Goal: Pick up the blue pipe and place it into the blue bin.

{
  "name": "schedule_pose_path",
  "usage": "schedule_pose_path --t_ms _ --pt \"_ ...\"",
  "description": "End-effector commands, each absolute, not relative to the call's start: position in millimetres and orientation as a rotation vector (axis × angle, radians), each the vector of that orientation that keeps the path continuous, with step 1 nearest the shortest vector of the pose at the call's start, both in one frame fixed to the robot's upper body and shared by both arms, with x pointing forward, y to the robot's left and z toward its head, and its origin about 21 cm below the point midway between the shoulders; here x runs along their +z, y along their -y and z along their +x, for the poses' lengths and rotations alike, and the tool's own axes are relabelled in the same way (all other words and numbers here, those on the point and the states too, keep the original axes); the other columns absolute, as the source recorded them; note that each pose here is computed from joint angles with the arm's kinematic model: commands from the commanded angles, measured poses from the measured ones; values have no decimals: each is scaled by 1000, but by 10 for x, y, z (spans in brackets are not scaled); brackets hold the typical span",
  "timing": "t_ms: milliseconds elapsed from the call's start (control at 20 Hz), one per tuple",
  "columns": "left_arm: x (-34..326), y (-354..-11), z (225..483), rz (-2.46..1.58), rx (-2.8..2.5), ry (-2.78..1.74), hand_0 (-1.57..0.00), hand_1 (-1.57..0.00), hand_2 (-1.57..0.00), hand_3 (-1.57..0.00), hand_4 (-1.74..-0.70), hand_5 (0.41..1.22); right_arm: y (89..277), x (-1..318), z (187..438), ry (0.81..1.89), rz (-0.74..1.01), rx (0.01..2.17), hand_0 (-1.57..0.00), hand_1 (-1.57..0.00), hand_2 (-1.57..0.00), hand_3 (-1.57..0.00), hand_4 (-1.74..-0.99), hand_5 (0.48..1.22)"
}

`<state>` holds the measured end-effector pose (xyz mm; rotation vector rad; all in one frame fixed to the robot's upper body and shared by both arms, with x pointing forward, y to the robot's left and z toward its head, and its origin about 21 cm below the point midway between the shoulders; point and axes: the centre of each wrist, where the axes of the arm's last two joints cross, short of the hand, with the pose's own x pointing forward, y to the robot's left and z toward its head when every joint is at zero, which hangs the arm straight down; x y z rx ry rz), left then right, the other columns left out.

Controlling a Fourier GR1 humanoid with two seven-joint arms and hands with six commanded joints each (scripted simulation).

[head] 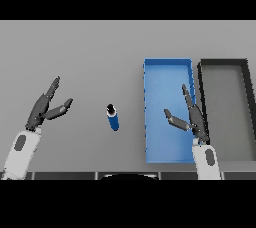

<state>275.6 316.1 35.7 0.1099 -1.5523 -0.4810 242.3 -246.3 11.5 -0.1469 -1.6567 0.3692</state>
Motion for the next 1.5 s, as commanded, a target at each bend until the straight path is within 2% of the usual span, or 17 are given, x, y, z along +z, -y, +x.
schedule_pose_path --t_ms 0,150,250,350,450,650,800,1050,1450 --pt "383 -3195 2755 99 -502 1553 1 1 1 1 -969 596 2451 131 2393 1662 -150 390 1 1 1 1 -1192 587" --pt "377 -3180 2730 55 -553 1554 1 1 1 1 -965 593 2404 127 2380 1644 -155 415 1 1 1 1 -1187 585" --pt "416 -3142 2660 -5 -605 1574 1 1 1 1 -970 586 2484 169 2380 1648 -166 414 1 1 1 1 -1181 580" --pt "463 -3115 2583 -68 -674 1558 1 1 1 1 -984 578 2484 168 2392 1642 -151 403 1 1 1 1 -1194 579" --pt "491 -2965 2481 -113 -746 1514 1 1 1 1 -997 548 2405 216 2417 1664 -129 396 1 1 1 1 -1209 581" --pt "474 -2677 2377 -162 -849 1397 1 1 1 1 -1047 483 2467 192 2404 1655 -126 387 1 1 1 1 -1228 573" --pt "376 -2485 2310 -214 -928 1378 1 1 1 1 -1084 469 2443 206 2394 1654 -132 407 1 1 1 1 -1213 572" --pt "253 -2172 2354 -280 -929 1417 1 1 1 1 -1149 484 2385 183 2405 1637 -117 388 1 1 1 1 -1210 564" --pt "-82 -1810 2539 -318 -839 1423 1 1 1 1 -1137 495 2452 200 2387 1665 -120 371 1 1 1 1 -1200 549"
